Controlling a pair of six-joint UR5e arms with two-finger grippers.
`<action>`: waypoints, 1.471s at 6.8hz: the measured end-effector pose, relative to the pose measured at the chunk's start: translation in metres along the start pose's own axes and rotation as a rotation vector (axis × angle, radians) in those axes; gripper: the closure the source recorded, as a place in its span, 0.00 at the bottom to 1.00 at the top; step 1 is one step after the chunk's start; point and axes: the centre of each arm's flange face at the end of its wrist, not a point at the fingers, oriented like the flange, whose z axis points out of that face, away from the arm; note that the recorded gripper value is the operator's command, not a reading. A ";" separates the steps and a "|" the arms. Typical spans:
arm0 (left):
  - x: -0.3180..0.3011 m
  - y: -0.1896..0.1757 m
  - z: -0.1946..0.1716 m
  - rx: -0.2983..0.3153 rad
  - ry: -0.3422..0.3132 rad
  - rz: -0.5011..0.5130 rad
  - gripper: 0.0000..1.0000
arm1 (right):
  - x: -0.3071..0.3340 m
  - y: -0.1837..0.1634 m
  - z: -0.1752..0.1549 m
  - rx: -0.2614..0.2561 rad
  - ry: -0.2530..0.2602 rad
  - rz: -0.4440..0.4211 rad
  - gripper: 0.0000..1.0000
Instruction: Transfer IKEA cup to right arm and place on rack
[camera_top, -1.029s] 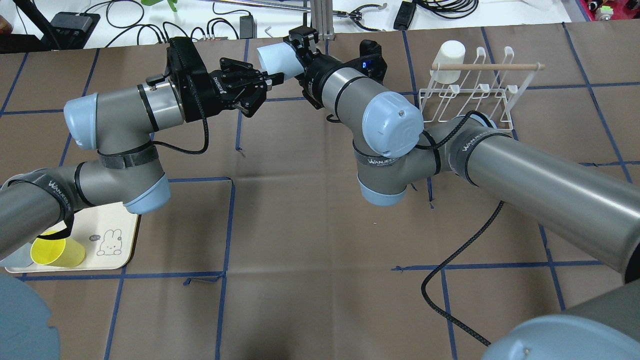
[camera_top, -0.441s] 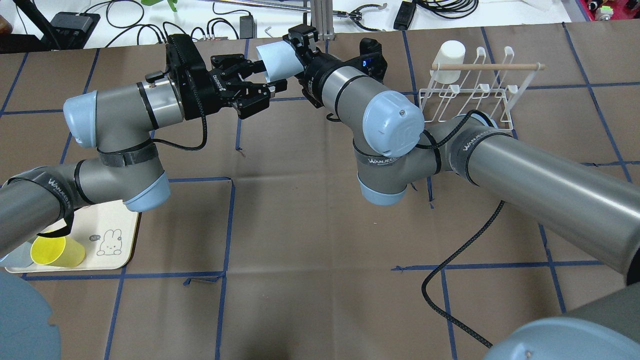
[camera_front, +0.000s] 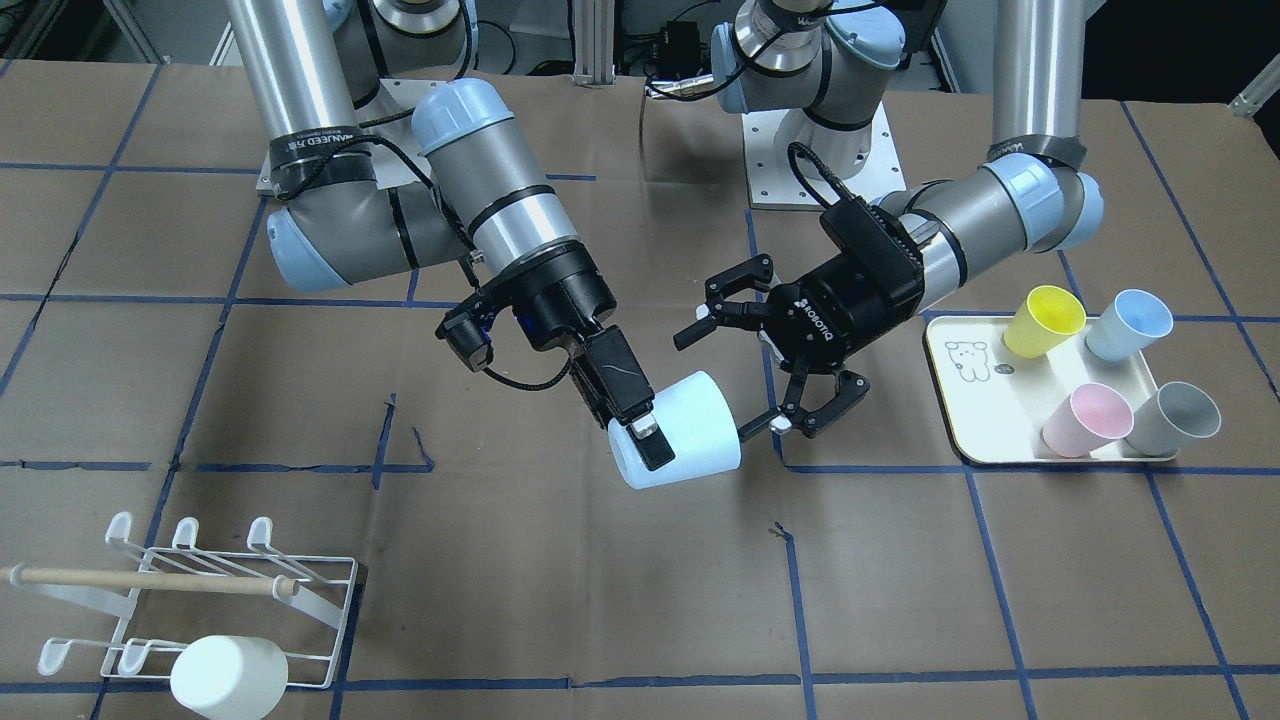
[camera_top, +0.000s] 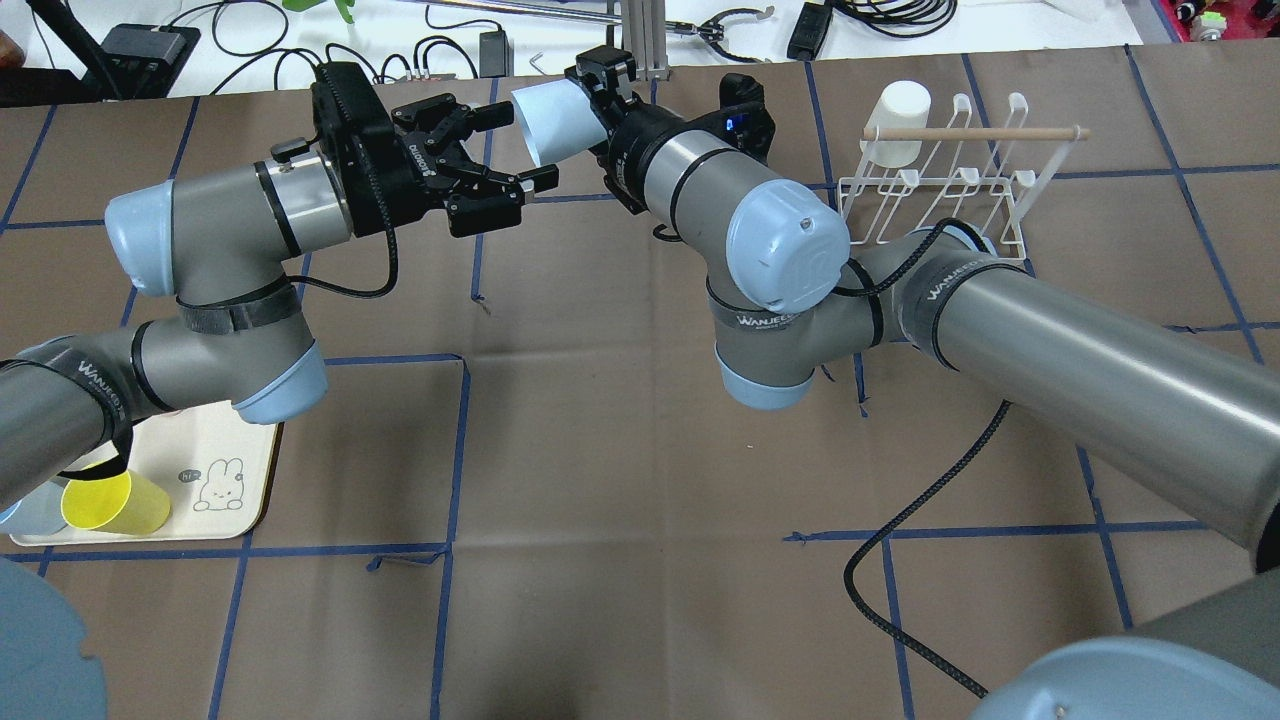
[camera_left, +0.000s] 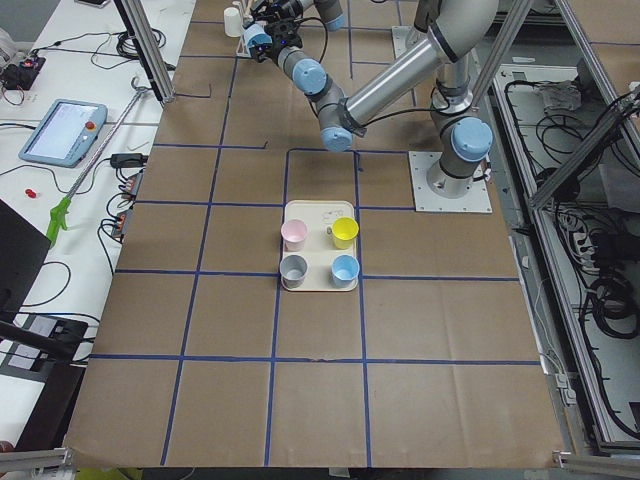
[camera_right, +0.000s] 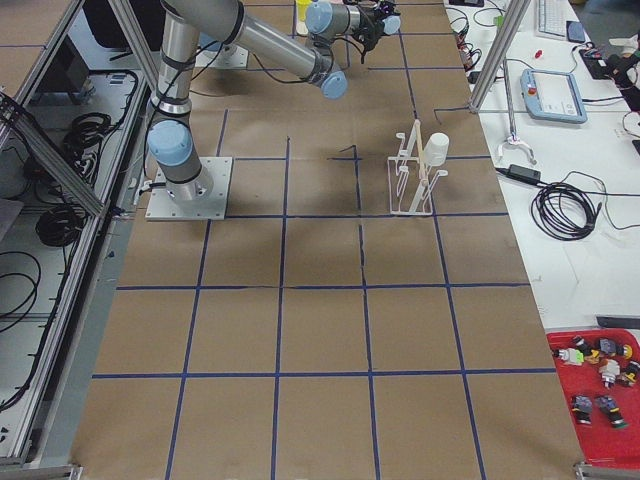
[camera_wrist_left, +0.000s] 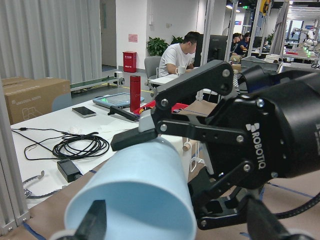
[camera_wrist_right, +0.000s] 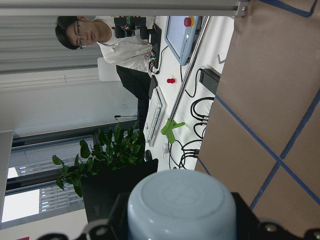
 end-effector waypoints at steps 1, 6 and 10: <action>-0.011 0.004 -0.021 0.010 -0.034 -0.017 0.01 | -0.004 -0.005 0.000 0.006 -0.009 -0.002 0.65; -0.081 -0.018 -0.039 -0.106 -0.310 -0.199 0.00 | -0.025 -0.143 -0.015 0.189 -0.029 -0.270 0.82; -0.090 -0.062 0.020 -0.598 -0.644 -0.489 0.00 | -0.031 -0.259 -0.058 0.287 0.053 -0.909 0.89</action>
